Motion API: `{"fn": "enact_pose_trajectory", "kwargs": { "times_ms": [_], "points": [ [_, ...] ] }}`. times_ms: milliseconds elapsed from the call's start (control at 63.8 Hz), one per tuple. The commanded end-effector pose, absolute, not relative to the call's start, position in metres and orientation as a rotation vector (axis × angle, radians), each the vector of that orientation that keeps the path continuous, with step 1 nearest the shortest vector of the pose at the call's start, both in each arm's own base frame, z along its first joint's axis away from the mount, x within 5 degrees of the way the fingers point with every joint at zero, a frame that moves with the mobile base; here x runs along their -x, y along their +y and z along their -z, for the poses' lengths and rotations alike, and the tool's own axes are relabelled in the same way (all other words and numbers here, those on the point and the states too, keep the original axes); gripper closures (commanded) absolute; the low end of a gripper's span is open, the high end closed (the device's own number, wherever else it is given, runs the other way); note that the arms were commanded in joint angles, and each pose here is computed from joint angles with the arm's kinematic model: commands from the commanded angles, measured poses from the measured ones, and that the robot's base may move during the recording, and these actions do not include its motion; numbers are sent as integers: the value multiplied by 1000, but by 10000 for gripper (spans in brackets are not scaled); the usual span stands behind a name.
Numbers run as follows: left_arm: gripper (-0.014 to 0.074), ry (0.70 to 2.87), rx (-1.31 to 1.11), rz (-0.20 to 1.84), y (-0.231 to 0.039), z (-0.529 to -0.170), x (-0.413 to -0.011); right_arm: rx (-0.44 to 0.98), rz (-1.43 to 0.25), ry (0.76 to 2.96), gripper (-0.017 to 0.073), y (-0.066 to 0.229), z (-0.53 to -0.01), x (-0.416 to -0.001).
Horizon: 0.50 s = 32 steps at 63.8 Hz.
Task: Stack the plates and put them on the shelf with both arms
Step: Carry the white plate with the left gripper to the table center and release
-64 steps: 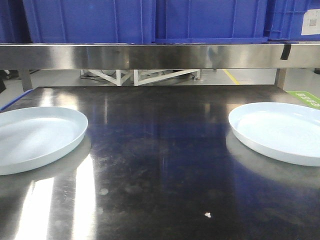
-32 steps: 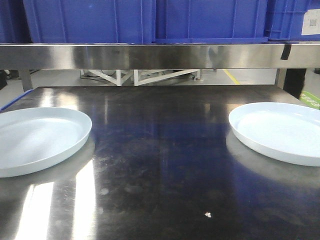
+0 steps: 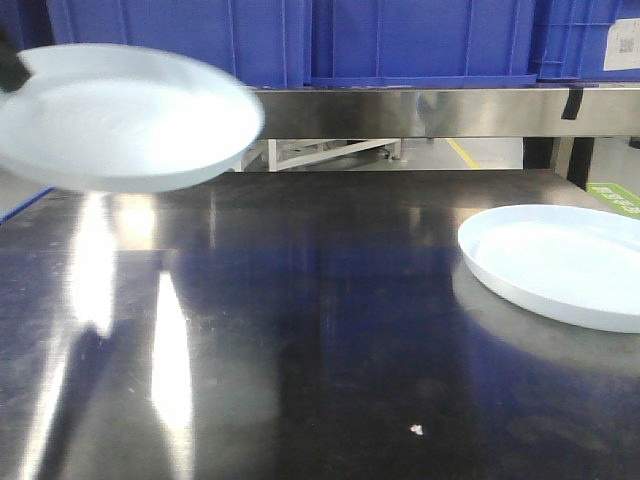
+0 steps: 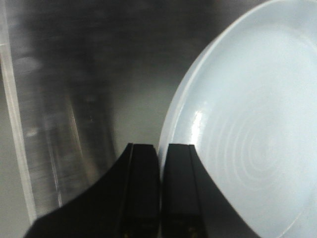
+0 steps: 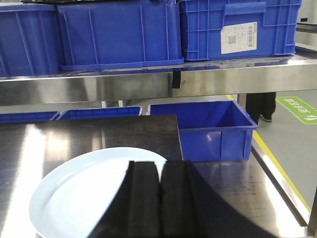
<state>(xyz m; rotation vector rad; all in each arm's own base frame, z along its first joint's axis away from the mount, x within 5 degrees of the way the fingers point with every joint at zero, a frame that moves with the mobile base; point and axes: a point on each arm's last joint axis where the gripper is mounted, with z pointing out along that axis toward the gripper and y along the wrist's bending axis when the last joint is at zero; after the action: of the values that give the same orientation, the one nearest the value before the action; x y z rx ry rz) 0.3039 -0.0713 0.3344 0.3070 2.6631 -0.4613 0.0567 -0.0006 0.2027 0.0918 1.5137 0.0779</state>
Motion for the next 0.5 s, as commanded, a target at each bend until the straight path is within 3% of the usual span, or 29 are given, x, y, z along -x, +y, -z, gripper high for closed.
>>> {"fn": "enact_pose_trajectory", "kwargs": {
  "times_ms": [0,188,486],
  "points": [
    [504,2574,-446,546,-99,-360,-286,-97,-61,1392,502,-2,-217,-53],
    [504,2565,-783,592,-161,-350,-262,-97,-61,1392,502,-2,-217,-53],
    [504,2671,-1055,539,-218,-297,-259,-97,-61,1392,502,-2,-217,-53]
  ]
}}
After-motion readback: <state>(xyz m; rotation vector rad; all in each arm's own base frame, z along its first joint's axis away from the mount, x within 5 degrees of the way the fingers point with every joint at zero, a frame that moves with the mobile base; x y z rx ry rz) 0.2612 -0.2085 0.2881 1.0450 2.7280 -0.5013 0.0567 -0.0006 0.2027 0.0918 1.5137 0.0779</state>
